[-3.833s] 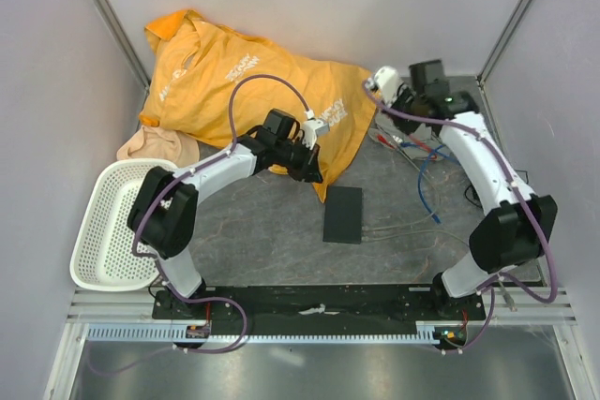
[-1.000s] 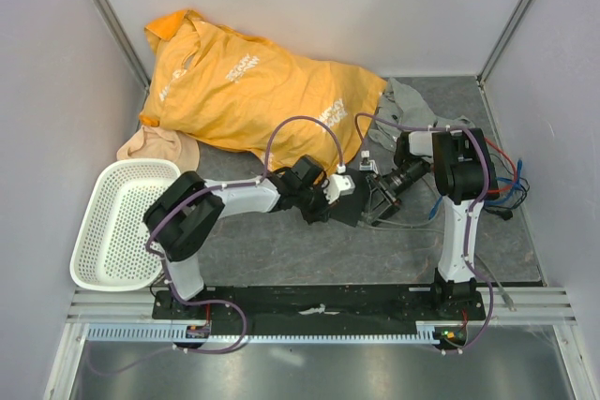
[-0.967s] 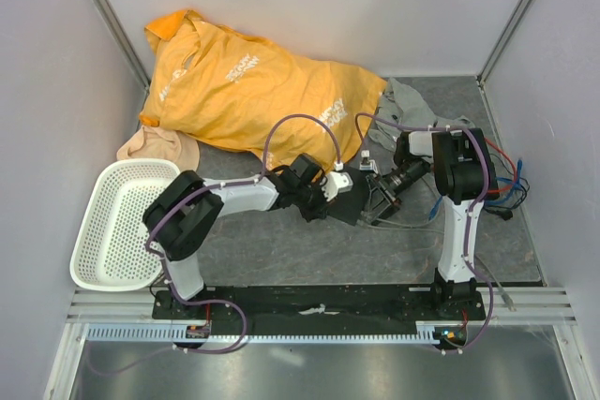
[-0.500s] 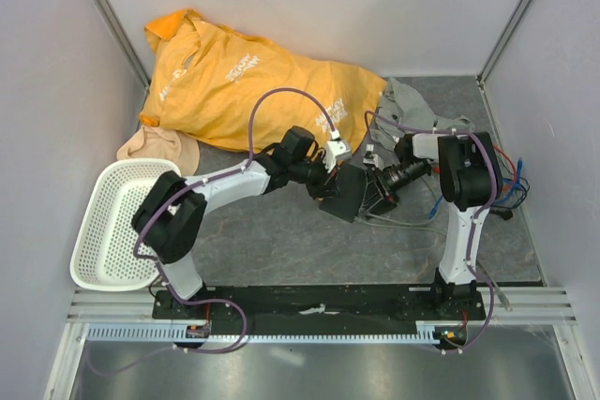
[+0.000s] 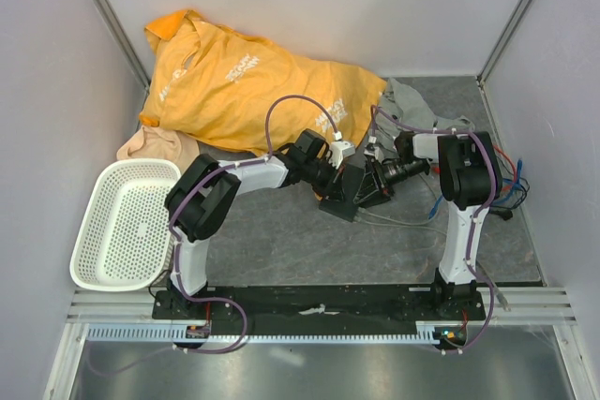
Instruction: Pull the plug from the switch port
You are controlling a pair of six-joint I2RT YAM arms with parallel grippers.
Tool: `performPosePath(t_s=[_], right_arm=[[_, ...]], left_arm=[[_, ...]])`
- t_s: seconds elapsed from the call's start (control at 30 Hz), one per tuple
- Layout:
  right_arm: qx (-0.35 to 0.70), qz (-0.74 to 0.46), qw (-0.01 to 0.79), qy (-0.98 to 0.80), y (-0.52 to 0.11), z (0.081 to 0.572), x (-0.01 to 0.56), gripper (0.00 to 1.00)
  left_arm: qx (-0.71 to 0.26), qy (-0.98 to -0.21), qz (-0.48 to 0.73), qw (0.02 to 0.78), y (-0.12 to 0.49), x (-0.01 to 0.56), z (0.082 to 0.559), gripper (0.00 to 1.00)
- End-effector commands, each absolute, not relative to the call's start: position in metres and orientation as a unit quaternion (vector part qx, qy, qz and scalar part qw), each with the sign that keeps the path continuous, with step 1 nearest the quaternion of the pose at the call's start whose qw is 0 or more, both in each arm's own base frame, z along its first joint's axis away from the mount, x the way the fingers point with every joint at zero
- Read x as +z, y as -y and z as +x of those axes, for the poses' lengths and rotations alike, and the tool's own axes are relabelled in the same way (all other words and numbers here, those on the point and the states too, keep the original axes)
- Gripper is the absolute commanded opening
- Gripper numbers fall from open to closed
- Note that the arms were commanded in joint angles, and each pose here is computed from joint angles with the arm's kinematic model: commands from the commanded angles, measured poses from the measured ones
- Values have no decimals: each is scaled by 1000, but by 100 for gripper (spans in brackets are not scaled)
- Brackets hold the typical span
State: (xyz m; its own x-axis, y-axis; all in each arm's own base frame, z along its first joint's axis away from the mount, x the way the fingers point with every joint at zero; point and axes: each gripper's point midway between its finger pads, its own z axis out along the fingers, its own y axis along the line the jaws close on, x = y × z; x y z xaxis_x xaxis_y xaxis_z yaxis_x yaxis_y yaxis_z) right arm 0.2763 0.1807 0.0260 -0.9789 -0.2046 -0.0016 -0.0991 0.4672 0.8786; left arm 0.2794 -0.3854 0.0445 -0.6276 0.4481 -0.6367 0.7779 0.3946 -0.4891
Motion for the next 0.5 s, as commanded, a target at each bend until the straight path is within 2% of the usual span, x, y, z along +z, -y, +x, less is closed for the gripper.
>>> performPosePath(t_s=[0.0, 0.3, 0.47], right_arm=[[-454, 149, 4, 879, -168, 286, -19, 57], [-454, 155, 14, 877, -155, 278, -25, 54], [-436, 161, 24, 885, -151, 281, -24, 47]], left_arm=[[-369, -832, 359, 206, 380, 33, 290, 2], [-368, -834, 360, 198, 375, 26, 289, 2], [-370, -833, 361, 198, 375, 26, 288, 2]])
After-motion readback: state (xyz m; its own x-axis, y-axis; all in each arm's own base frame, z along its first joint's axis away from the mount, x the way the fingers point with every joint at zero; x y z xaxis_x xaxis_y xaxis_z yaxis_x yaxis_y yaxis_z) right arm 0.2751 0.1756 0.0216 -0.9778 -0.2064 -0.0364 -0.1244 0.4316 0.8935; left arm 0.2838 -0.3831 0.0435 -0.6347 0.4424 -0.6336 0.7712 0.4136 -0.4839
